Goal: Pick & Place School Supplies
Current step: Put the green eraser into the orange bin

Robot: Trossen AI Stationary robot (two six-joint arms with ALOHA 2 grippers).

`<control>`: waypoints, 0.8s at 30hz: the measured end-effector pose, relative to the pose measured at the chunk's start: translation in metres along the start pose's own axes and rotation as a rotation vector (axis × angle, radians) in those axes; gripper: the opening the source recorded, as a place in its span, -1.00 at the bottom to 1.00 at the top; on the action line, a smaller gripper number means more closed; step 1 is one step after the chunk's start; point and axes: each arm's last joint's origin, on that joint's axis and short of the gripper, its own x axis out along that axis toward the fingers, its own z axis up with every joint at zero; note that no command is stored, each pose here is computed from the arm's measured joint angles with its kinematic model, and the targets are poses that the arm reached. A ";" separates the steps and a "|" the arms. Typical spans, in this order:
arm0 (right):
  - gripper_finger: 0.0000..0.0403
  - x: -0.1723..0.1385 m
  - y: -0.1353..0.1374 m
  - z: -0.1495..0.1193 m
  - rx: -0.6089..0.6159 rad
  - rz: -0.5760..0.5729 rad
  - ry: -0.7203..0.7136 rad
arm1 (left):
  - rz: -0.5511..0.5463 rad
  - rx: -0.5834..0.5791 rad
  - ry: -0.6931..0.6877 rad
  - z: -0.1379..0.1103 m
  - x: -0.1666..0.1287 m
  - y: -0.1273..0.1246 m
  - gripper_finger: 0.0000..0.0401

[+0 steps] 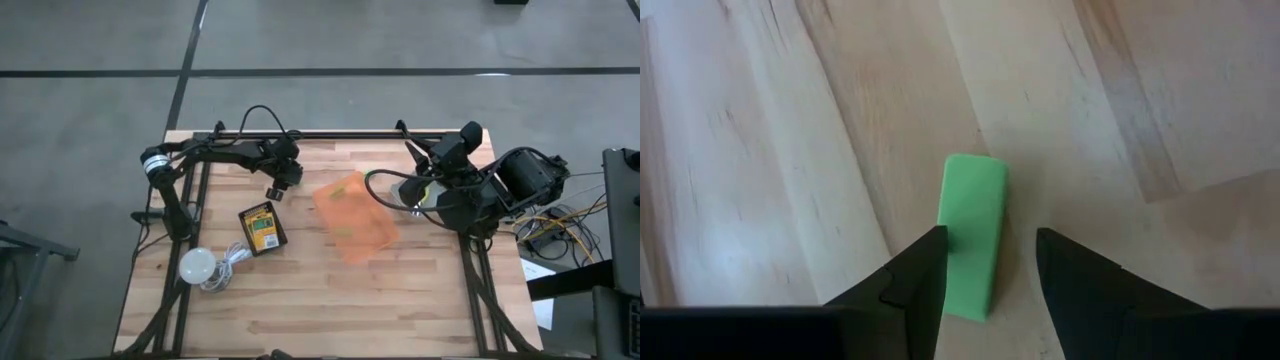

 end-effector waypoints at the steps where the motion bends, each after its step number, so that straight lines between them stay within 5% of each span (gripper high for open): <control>1: -0.72 0.000 0.000 0.000 0.000 0.000 0.000 | -0.003 -0.005 0.003 0.000 0.001 0.000 -0.21; 24: -0.72 0.004 0.008 -0.007 -0.040 -0.009 0.011 | -0.019 -0.081 0.043 -0.002 0.017 0.002 -0.30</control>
